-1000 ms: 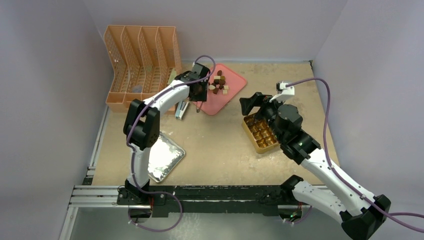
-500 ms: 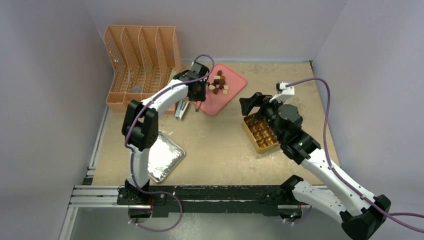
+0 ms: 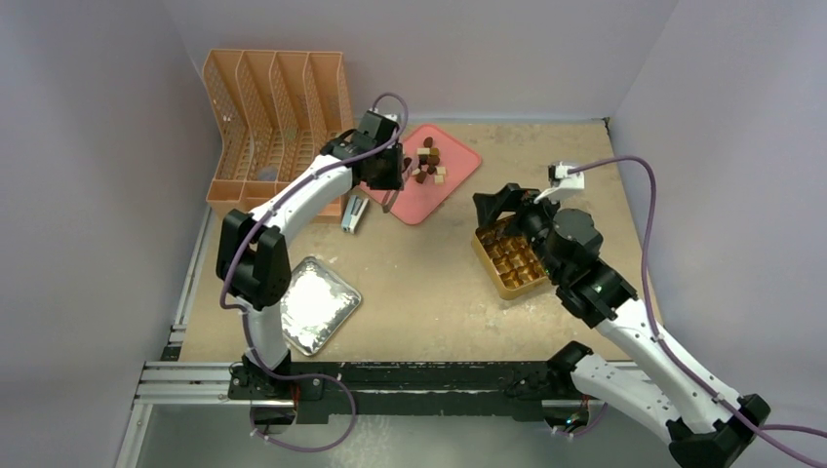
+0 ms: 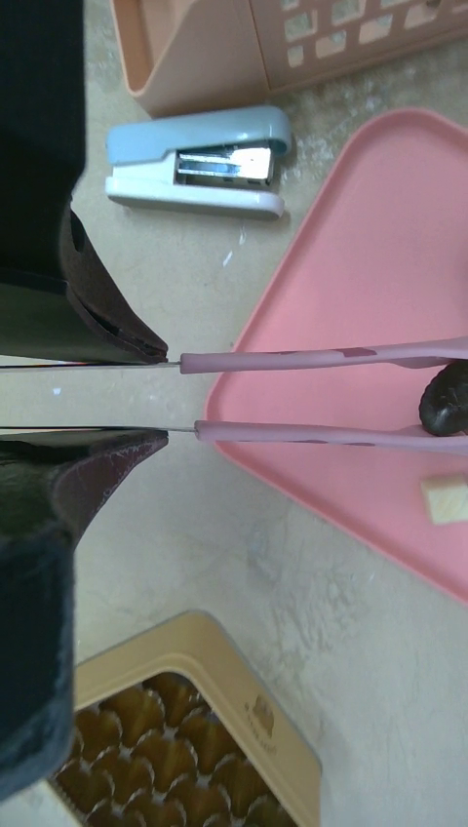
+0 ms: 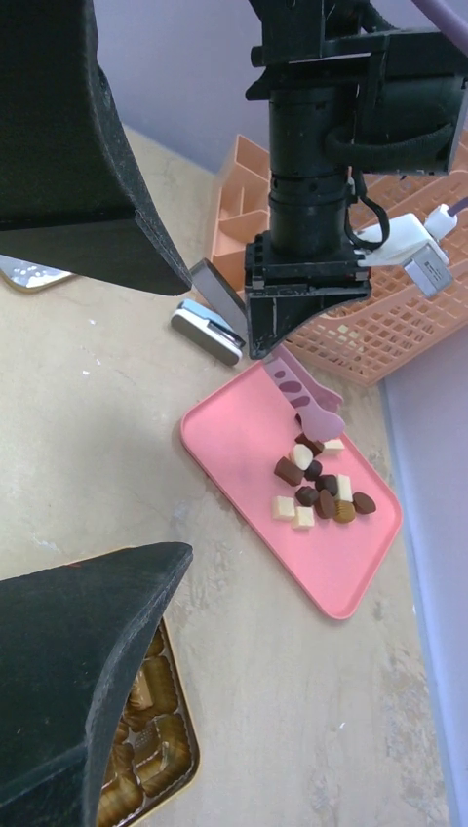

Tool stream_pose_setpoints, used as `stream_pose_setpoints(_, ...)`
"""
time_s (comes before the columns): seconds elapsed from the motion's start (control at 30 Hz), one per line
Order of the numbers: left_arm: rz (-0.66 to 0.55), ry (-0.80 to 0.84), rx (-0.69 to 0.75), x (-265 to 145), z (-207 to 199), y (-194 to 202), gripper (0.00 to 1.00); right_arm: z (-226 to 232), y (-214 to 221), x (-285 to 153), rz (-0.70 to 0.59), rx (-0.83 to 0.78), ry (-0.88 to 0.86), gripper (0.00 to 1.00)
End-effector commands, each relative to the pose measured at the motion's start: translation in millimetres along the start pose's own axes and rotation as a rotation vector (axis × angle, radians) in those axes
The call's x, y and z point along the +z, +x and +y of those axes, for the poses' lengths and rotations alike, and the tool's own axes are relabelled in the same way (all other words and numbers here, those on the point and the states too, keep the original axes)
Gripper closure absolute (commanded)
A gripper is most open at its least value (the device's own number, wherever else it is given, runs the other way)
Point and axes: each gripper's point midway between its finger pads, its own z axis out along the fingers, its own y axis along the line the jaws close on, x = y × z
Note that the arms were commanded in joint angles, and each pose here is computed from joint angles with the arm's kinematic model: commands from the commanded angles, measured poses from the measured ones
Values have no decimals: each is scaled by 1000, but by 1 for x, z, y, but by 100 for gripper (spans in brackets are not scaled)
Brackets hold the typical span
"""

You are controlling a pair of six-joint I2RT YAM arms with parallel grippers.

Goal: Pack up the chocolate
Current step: Pick up the fake chocolate from the plate.

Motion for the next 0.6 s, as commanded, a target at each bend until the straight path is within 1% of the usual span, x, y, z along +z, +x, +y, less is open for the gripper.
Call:
stream_pose_setpoints(0.0,-94,186,-14,-31,-48,-23,75,14,-45,-18,-108,13,-50,1)
stream_pose_setpoints(0.23,-95,339,41,-42,-113,-13,75,18,-65,-32,-158,31,-70,1)
stream_pose_setpoints(0.37,-82,414,73,-44,-149,-2,75,16,-67,-39,-161,32,-66,1)
stream_pose_setpoints(0.57,-80,556,56,-46,-195,8,75,14,-74,-47,-186,45,-65,1)
